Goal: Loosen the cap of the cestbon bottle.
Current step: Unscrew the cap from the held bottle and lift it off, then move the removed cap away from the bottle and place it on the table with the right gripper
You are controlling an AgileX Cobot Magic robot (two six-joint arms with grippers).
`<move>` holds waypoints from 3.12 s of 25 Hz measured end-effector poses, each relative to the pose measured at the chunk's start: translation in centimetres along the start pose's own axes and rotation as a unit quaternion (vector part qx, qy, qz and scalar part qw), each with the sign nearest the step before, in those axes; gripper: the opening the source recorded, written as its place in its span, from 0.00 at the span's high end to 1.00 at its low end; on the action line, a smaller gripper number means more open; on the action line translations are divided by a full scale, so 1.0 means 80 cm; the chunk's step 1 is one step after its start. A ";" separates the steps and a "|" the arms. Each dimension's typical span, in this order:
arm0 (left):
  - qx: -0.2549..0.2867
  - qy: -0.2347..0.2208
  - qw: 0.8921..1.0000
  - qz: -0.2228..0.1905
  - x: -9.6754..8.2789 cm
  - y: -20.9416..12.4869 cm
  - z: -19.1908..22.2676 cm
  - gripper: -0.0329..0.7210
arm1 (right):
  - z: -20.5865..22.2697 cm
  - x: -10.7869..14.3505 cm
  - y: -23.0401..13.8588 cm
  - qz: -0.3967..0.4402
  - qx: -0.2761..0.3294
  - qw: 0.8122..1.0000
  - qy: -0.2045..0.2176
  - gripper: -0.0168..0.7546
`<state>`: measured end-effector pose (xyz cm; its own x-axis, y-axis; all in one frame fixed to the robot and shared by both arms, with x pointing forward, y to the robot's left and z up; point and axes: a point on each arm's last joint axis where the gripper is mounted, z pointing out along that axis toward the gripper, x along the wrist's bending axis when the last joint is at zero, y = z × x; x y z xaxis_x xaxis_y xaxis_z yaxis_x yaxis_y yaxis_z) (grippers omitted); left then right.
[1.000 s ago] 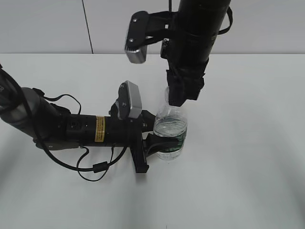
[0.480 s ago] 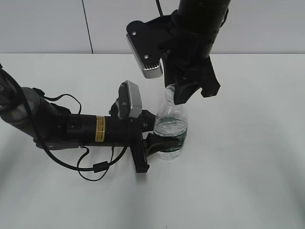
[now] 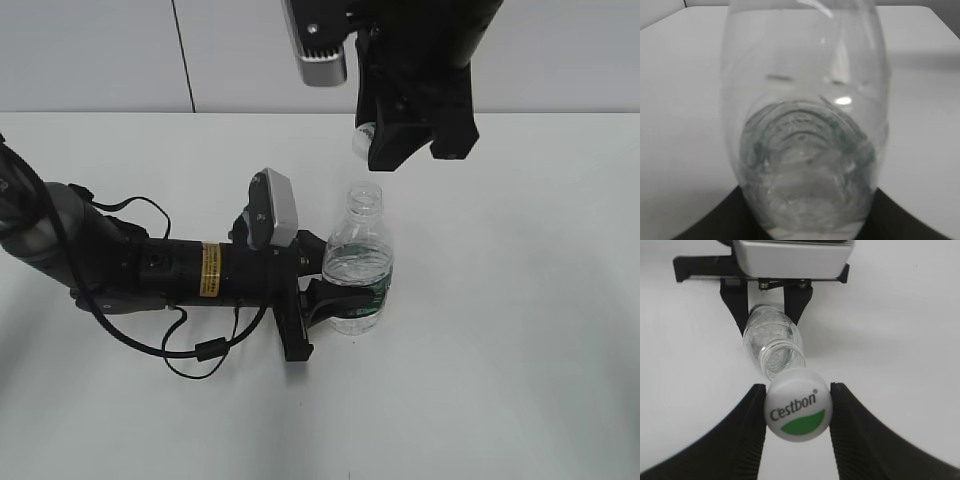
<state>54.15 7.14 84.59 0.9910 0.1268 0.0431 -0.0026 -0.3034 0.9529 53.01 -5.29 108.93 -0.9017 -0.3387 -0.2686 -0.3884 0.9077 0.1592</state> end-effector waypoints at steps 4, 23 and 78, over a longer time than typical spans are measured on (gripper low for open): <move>0.000 0.000 1.000 0.000 0.000 0.000 0.000 0.57 | -0.006 0.001 0.000 0.239 -0.001 0.971 -0.005 0.58; 0.000 0.000 1.000 0.000 0.000 0.000 0.000 0.57 | -0.002 -0.005 -0.035 0.619 0.013 0.785 -0.012 0.58; 0.001 -0.005 1.000 -0.008 0.008 -0.005 -0.014 0.55 | 0.192 0.092 -0.227 0.749 0.075 0.658 -0.035 0.21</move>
<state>54.66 8.42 84.57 0.9922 0.1221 0.0250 0.0134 -0.3039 0.9526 56.33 -20.51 89.48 -0.2384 0.9704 0.0379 0.9531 0.2263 0.2009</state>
